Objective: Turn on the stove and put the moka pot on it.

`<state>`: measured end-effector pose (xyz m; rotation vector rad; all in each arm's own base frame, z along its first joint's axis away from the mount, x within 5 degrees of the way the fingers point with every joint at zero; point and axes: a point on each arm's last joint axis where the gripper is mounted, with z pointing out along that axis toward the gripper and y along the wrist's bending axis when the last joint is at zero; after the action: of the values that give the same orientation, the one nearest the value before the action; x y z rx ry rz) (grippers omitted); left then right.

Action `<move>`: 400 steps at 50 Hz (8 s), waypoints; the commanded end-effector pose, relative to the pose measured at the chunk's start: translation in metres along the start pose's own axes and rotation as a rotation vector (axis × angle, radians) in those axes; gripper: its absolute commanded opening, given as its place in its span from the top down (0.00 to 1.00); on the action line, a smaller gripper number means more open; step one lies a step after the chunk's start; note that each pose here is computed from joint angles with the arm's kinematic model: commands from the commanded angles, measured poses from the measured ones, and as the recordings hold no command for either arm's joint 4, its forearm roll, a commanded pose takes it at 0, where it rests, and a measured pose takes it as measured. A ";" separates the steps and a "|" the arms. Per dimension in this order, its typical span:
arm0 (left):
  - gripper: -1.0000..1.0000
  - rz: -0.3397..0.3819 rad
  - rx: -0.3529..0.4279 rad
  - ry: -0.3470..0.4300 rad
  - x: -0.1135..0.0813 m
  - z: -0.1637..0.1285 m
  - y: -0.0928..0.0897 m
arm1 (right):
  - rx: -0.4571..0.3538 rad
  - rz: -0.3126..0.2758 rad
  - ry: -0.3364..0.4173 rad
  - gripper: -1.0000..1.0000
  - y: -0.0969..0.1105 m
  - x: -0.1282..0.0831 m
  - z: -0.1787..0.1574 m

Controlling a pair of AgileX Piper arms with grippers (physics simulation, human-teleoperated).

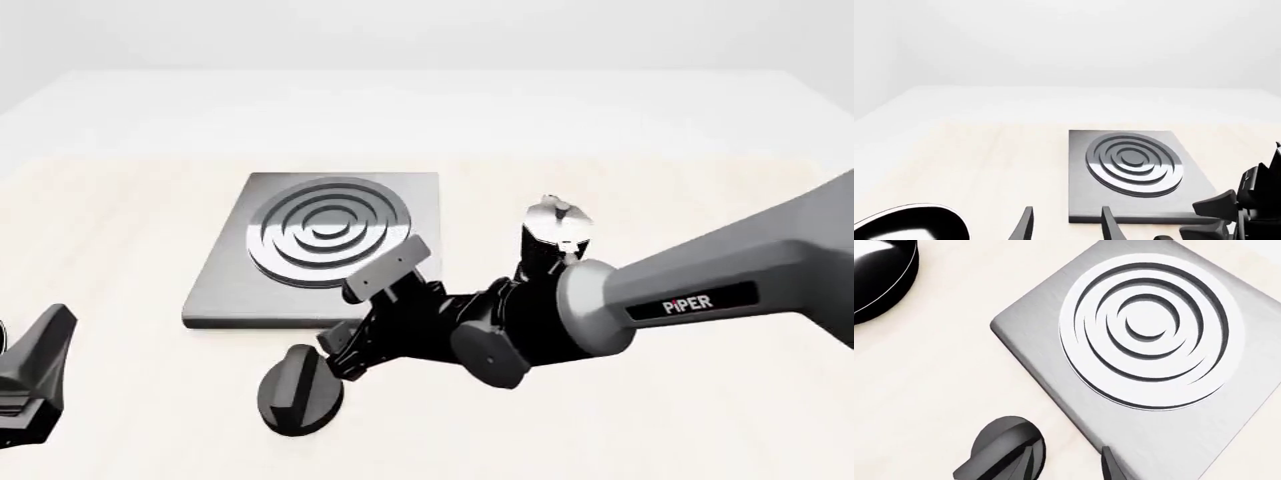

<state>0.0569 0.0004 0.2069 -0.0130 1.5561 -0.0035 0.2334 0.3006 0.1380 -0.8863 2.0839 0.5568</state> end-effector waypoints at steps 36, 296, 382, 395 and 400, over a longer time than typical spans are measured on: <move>0.00 -0.006 -0.016 0.001 0.000 0.000 0.001 | -0.037 0.005 0.033 0.00 0.019 0.014 0.029; 0.00 -0.014 0.028 0.011 0.001 0.000 -0.002 | 0.364 0.016 -0.229 1.00 -0.111 -0.042 -0.176; 0.00 -0.008 0.023 0.037 0.004 0.000 -0.001 | 0.149 -0.040 -0.157 1.00 -0.075 -0.139 0.036; 0.00 -0.009 0.015 0.042 0.004 0.000 -0.001 | 0.149 -0.036 -0.118 1.00 -0.079 -0.123 0.061; 0.00 -0.008 0.016 0.041 0.004 0.000 -0.001 | 0.151 -0.037 -0.101 1.00 -0.081 -0.120 0.064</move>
<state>0.0565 -0.0007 0.2030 -0.0057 1.5961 -0.0245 0.3743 0.3324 0.2076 -0.7741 1.9554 0.4254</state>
